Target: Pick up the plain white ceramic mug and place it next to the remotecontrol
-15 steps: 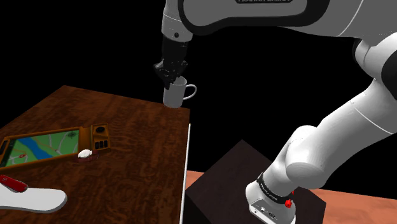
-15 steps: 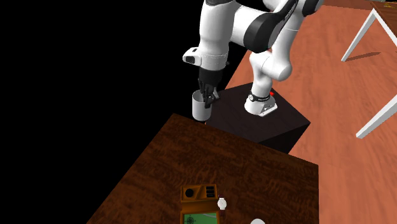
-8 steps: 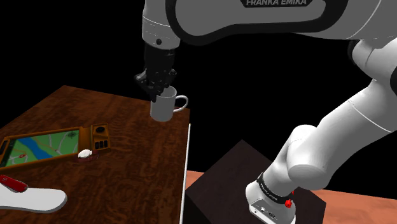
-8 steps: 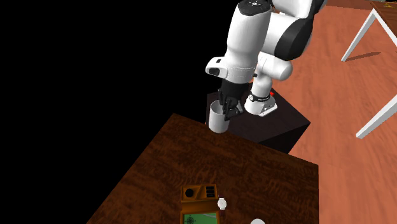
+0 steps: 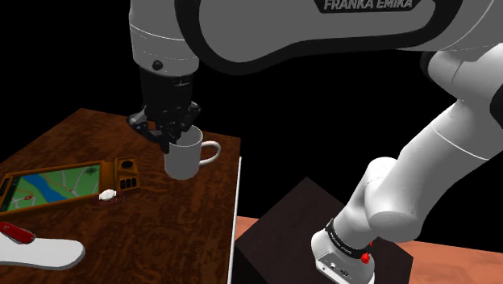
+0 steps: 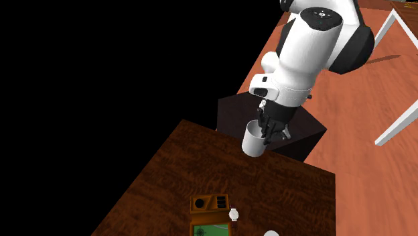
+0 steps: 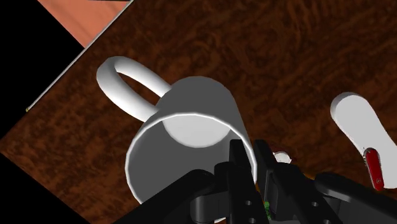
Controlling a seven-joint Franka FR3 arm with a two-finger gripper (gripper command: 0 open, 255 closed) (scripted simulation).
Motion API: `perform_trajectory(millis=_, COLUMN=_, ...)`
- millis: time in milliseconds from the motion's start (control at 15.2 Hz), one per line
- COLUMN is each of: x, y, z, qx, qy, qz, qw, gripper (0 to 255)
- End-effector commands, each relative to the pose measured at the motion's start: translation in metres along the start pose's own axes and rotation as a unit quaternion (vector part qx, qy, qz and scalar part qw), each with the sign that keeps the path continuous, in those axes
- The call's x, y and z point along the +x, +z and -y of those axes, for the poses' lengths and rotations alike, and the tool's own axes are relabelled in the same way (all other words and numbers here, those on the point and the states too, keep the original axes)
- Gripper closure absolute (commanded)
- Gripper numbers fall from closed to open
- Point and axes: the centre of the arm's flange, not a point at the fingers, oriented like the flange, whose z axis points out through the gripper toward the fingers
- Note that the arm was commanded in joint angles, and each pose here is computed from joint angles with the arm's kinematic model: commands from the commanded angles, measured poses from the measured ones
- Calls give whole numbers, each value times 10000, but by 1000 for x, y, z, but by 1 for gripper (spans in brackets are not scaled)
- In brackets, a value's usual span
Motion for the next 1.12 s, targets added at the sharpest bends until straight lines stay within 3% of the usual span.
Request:
perform_trajectory(millis=0, x=-9, y=0, z=26, qx=3, qy=10, qz=2, qw=10000, gripper=255)
perform_trajectory(millis=1056, x=-86, y=0, z=211, qx=3, qy=10, qz=2, qw=10000, gripper=255)
